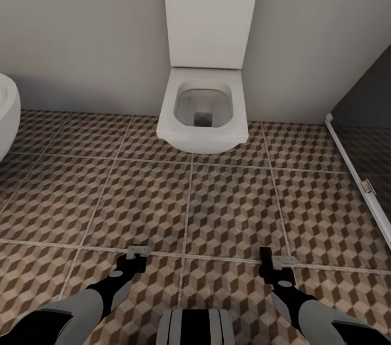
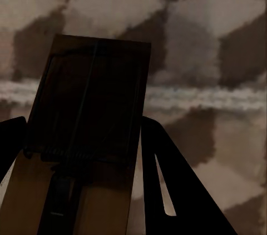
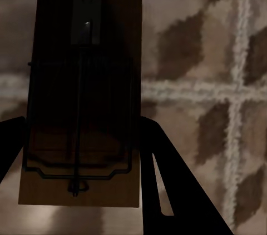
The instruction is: Take the four mousetraps from the cabinet in the bathroom and place them on the bathroom floor. Make sure all four end up on the same floor surface, and ensure that at least two of them are either under or directly next to the same bathroom sink.
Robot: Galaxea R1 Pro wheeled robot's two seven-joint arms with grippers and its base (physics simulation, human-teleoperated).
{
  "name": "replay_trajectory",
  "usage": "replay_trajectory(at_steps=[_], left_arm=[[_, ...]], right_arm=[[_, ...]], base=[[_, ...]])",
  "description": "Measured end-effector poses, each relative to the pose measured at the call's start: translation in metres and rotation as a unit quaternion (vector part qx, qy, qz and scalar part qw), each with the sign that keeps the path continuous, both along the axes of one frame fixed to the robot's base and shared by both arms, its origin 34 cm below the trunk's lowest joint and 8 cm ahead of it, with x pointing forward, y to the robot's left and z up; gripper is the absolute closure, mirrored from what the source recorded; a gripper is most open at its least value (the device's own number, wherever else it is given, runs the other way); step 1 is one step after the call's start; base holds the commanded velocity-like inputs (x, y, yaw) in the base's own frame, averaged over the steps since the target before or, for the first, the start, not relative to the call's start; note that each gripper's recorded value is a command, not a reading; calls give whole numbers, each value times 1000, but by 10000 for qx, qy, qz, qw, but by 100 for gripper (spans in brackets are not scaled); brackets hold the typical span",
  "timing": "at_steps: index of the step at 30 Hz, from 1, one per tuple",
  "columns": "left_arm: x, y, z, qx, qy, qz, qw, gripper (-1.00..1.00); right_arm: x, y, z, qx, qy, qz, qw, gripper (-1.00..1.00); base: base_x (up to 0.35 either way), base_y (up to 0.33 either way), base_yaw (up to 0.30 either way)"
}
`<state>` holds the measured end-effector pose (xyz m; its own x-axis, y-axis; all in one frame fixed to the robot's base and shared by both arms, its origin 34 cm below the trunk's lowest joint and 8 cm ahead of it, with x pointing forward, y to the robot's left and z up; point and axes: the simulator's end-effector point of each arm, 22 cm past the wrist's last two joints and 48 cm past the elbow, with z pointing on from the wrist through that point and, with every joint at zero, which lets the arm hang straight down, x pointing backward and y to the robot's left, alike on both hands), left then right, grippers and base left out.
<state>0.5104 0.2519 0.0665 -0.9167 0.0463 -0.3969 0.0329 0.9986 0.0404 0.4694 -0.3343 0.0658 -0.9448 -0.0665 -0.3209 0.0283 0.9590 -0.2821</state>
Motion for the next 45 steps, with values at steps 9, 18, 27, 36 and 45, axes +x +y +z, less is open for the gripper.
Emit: replay_trajectory(at_steps=[9,18,27,36,45], left_arm=[[1,1,1,2,-43,6,10000,100],[2,6,1,30,-61,24,10000,100],[7,8,3,31,-193,63,9998,100],[8,6,4,20,-210,63,9998,100],[7,6,3,21,-192,58,9998,100]], right_arm=[[-4,5,-2,62,55,5,10000,100],[-19,12,-6,130,222,6,9997,100],[-22,21,-8,206,266,17,9994,100],[-24,22,-8,214,282,18,9994,100],[-24,22,-8,214,282,18,9994,100]], base=[[0,0,0],[0,0,0],[0,0,0],[0,0,0],[0,0,0]])
